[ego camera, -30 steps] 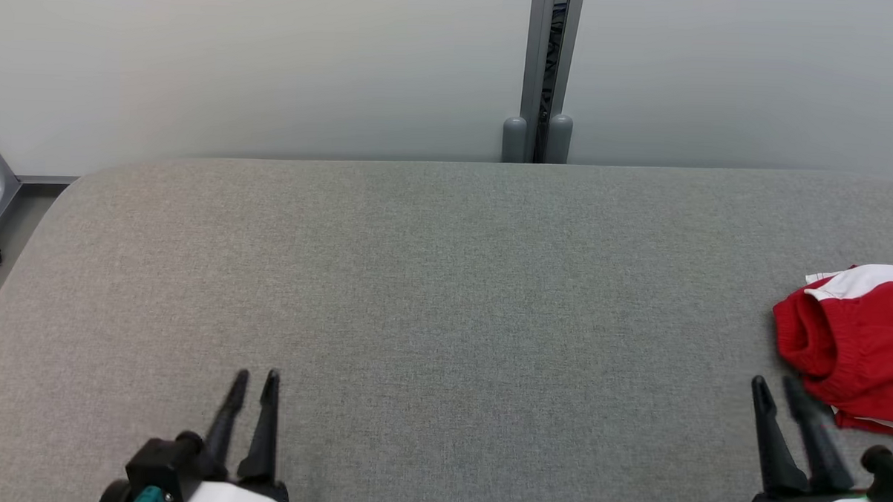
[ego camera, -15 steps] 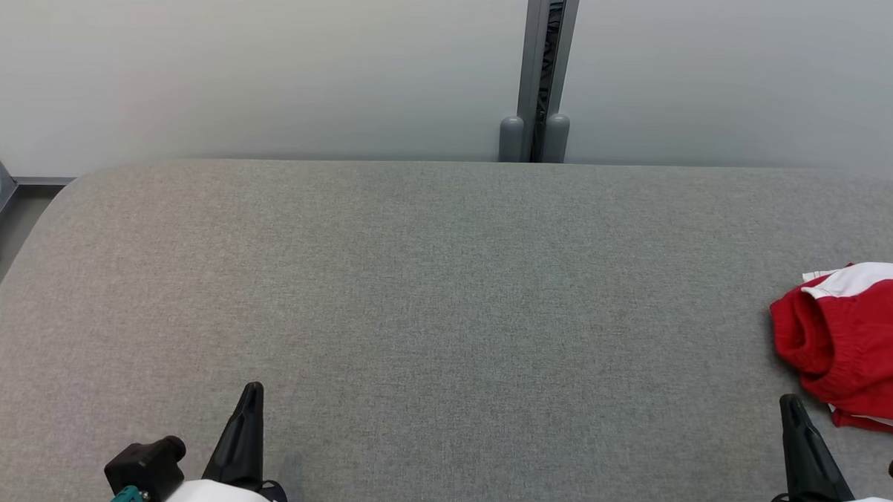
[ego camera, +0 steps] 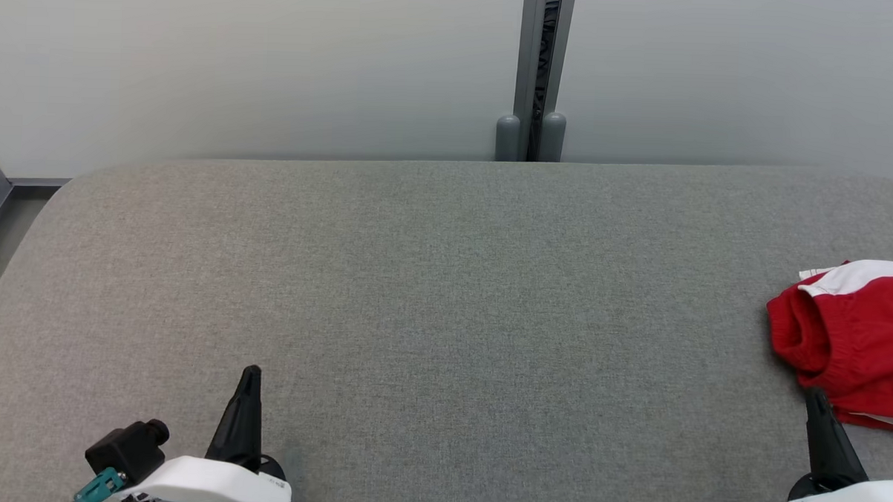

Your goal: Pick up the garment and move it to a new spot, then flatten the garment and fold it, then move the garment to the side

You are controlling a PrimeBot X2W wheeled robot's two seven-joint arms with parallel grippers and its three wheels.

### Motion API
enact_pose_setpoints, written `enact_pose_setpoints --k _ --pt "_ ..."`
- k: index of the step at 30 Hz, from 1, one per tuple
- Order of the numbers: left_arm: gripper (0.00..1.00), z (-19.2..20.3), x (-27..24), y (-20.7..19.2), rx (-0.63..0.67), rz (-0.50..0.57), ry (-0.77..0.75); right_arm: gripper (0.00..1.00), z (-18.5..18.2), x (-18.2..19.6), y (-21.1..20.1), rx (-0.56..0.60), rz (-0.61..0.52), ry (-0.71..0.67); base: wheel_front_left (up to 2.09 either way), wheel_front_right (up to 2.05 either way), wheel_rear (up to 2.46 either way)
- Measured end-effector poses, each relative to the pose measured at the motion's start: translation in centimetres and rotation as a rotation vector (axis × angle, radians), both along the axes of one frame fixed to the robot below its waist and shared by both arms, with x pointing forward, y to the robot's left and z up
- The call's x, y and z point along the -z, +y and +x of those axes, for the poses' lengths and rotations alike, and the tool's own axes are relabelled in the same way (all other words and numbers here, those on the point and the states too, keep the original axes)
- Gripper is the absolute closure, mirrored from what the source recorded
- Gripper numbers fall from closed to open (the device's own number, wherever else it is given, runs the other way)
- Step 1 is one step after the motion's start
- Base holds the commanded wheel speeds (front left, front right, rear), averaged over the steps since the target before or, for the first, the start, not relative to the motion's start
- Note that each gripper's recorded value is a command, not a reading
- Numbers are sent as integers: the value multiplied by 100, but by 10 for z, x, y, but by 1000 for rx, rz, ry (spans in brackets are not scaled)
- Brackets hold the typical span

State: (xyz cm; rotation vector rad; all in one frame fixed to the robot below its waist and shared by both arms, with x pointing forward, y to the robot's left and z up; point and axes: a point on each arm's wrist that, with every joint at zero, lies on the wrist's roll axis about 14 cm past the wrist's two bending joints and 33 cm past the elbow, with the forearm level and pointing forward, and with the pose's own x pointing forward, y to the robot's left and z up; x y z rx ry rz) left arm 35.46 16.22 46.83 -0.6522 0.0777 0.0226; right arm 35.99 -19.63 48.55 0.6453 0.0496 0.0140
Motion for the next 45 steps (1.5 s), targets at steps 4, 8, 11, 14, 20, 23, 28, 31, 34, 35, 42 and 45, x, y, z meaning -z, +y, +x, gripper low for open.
enact_pose_setpoints --k 4,8,11,14,20,23,28,31,34,35,42,45 --pt "100 4 -3 -1 -3 -56 -3 100 2 0 -3 12 56 9 0 0 0" --pt "100 5 -1 -1 -8 -110 7 100 2 2 -9 32 107 20 0 0 0" --pt "100 10 -6 -3 -7 -162 -1 100 4 0 -12 43 160 21 0 0 0" --pt "100 10 -4 -4 -7 -198 7 100 6 -1 -15 52 194 21 0 0 0" --pt "100 15 -9 -5 -7 -270 1 100 6 0 -20 66 264 31 0 0 0" --pt "100 16 -8 -6 -7 -302 4 100 8 -2 -23 74 299 27 0 0 0" --pt "100 21 -13 -7 -6 -356 -3 100 8 -2 -27 85 352 31 0 0 0" --pt "100 22 -12 -8 -8 -389 2 100 8 -1 -29 90 383 34 0 0 0" --pt "100 25 -16 -10 1 -427 -5 100 10 -2 -33 101 425 30 0 0 0" --pt "100 26 -16 -10 -2 -450 -4 100 11 -4 -34 102 443 26 0 0 0" --pt "100 30 -19 -12 1 -515 -6 100 10 -4 -39 113 510 27 0 0 0" --pt "100 31 -20 -13 4 -541 -5 100 11 -5 -41 116 537 23 0 0 0"
